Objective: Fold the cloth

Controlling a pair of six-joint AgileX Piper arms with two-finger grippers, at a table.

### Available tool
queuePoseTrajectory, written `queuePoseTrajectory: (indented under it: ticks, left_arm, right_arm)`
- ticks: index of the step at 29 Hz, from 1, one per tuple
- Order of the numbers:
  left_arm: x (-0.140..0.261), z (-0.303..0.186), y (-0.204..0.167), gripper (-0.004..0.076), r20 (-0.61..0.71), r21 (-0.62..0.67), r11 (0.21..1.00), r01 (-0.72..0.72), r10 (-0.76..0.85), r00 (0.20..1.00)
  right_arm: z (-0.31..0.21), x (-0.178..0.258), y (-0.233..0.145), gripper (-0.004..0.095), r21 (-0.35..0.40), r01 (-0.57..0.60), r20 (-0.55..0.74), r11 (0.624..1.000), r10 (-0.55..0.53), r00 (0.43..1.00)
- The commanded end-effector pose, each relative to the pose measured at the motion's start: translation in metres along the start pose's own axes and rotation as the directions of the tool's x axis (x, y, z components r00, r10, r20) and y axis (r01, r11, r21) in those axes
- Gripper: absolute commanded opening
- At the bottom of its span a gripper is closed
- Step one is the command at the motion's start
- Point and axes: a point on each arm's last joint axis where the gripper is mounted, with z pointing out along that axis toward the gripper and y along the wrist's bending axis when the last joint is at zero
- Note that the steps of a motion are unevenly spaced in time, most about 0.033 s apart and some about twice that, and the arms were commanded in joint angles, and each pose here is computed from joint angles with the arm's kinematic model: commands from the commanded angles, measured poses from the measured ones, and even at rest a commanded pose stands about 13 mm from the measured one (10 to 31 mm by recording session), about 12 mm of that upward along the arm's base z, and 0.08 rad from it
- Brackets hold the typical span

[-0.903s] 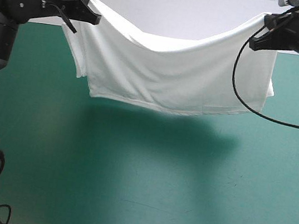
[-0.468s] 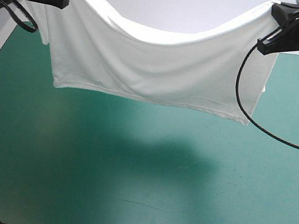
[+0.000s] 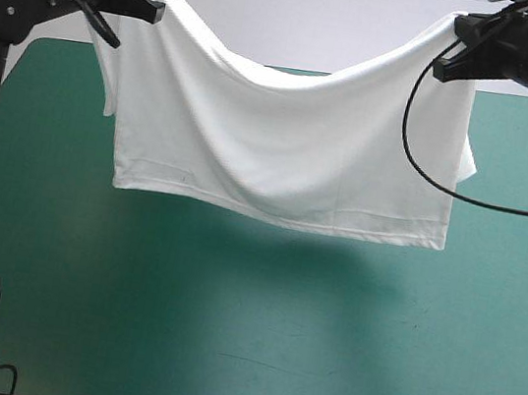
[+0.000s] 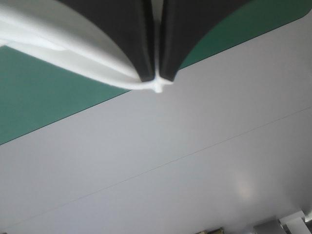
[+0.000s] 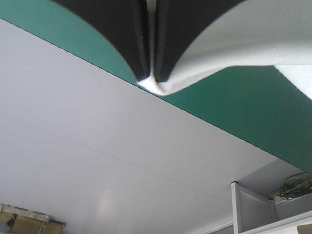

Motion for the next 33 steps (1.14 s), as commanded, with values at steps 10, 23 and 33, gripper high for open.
queuePoseTrajectory:
  ticks: [10, 23, 33]
  left_arm:
    - [-0.011, 0.062, 0.012, 0.0019, 0.266, -0.138, 0.99, -0.01, 0.047, 0.963]
    - [0.091, 0.131, -0.007, 0.0019, -0.148, -0.002, 0.996, 0.084, -0.084, 0.985]
    - [0.184, 0.099, -0.038, 0.0019, -0.34, 0.048, 0.994, 0.103, -0.08, 0.937]
  right_arm:
    - [0.064, -0.014, -0.047, -0.0018, 0.156, -0.042, 0.243, 0.987, 0.003, 0.97]
    - [0.128, 0.09, -0.05, -0.0014, 0.038, -0.088, -0.258, 0.995, 0.095, 0.962]
    - [0.101, 0.2, -0.01, -0.0013, 0.008, -0.224, -0.485, 0.975, 0.2, 0.851]
